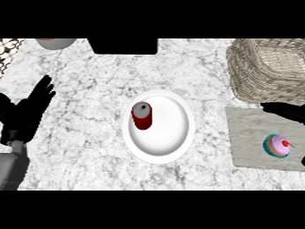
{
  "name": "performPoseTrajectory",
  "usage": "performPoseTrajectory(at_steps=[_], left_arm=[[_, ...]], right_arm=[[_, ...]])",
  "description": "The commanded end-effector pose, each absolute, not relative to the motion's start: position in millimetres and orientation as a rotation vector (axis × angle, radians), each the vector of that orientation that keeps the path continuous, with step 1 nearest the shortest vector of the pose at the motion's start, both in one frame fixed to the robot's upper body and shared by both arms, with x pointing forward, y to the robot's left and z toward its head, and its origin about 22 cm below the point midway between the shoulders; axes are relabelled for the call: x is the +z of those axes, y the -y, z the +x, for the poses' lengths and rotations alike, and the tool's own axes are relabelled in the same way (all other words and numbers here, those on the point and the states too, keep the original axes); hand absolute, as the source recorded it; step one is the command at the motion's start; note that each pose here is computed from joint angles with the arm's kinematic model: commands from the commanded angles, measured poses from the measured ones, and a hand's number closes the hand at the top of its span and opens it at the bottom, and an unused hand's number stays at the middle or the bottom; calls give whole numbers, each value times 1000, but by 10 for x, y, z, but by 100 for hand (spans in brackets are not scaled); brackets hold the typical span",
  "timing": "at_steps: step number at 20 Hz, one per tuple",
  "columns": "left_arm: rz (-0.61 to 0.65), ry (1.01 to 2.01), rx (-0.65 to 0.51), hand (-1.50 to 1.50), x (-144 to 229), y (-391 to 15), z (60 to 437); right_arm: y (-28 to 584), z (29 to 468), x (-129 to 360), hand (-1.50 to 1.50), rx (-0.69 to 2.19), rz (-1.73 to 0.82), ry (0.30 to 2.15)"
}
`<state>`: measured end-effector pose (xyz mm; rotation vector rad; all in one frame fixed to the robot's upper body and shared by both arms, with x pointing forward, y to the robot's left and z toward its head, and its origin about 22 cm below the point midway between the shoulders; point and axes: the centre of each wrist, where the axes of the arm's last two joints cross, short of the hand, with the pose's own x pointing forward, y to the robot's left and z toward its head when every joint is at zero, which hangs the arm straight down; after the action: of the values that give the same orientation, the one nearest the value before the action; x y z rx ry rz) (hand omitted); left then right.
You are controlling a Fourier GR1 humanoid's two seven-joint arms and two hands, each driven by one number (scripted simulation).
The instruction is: Pick the cupcake from the placemat and place it in the basket
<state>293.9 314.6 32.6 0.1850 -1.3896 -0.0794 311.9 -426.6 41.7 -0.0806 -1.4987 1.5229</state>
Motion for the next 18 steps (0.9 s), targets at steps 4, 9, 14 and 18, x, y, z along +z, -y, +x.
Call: performPoseTrajectory(at_steps=[4, 9, 14, 18], left_arm=[[179, 1376, -74, 0, 306, -3180, 2820], [158, 1388, -84, 0, 467, -3048, 2907], [177, 1375, -86, 0, 345, -3150, 2903], [203, 1392, -68, 0, 399, -3124, 2892]], right_arm=[[4313, 3074, 322, -150, 1551, 68, 1526], [4233, 3142, 159, -150, 1583, -1, 1495], [4297, 2977, 32, -150, 1608, -15, 1504], [4079, 2878, -148, 150, 1768, -45, 1498]])
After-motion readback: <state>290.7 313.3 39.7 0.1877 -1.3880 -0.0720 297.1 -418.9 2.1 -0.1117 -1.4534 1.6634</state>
